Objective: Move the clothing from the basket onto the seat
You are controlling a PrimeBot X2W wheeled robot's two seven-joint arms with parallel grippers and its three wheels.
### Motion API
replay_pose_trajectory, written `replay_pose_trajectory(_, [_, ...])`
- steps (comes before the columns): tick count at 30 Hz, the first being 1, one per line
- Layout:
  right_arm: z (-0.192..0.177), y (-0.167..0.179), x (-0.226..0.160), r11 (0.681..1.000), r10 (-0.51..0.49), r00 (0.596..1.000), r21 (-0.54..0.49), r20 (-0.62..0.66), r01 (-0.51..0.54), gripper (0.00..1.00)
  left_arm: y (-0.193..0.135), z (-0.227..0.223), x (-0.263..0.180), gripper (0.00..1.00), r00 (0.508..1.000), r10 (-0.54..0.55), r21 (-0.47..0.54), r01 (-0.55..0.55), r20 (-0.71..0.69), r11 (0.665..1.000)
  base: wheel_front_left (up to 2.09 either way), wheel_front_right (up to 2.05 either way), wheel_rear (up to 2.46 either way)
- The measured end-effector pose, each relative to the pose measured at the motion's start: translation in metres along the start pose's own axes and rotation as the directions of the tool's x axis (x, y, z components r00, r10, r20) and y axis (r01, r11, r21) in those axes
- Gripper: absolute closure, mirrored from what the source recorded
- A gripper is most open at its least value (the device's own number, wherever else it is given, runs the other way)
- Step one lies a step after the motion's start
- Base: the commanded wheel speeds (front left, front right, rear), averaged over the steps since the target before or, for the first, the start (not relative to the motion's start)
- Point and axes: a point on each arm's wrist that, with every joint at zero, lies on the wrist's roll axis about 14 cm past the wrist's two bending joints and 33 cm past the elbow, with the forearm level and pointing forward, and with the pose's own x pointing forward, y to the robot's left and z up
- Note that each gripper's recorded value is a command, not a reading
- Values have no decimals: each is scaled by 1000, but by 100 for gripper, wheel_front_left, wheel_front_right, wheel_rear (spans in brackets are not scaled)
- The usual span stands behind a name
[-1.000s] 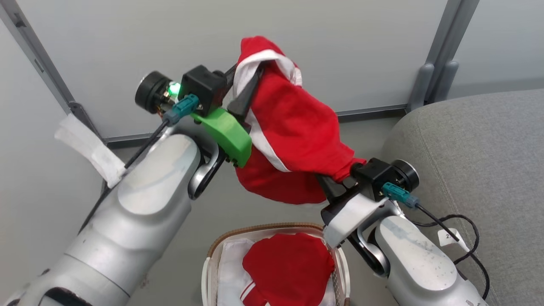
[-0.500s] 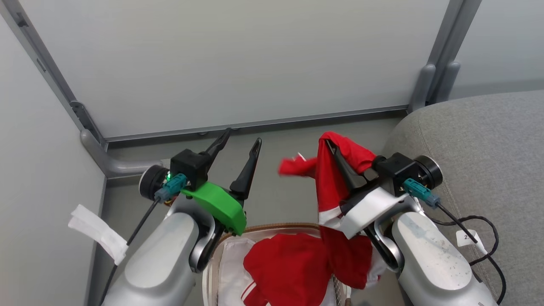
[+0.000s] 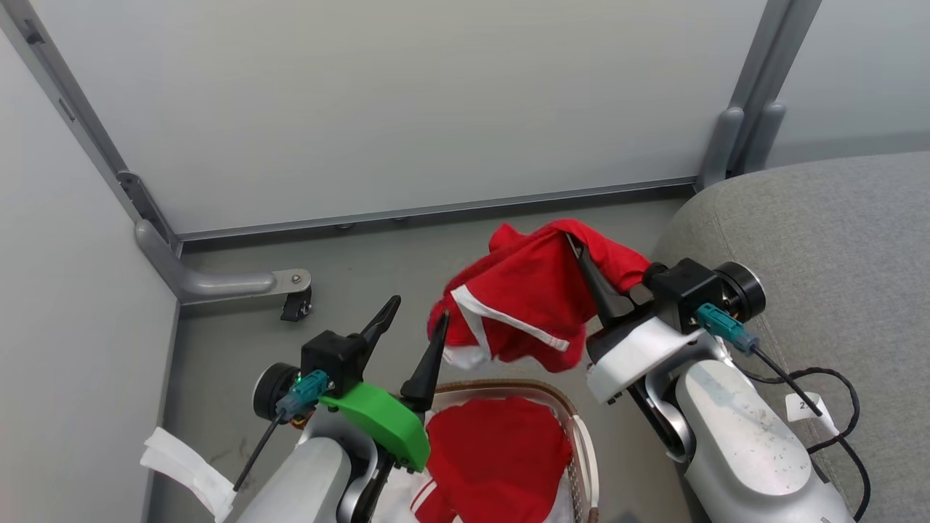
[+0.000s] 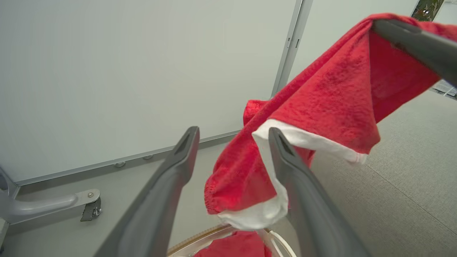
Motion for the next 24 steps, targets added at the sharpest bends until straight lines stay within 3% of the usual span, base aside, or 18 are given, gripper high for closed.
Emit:
replay_pose_trajectory(8, [4,-16,-4,998,-37,999,-41,3,37,100,-11,-13,1,0,1000,-15,-27,14,-21,1000,0,0,0])
replay_pose_trajectory(15, [3,-57,-29,986,-128,992,-116,-24,124,100,-45,-19,16,0,993,-118,-38,117,-26,992,0,0,0])
replay_pose_trajectory(24, [9,-133,-88,920,-353,935,-194,-35,340,100,-104,-42,36,0,948,-309,-58,305,-80,951,0,0,0])
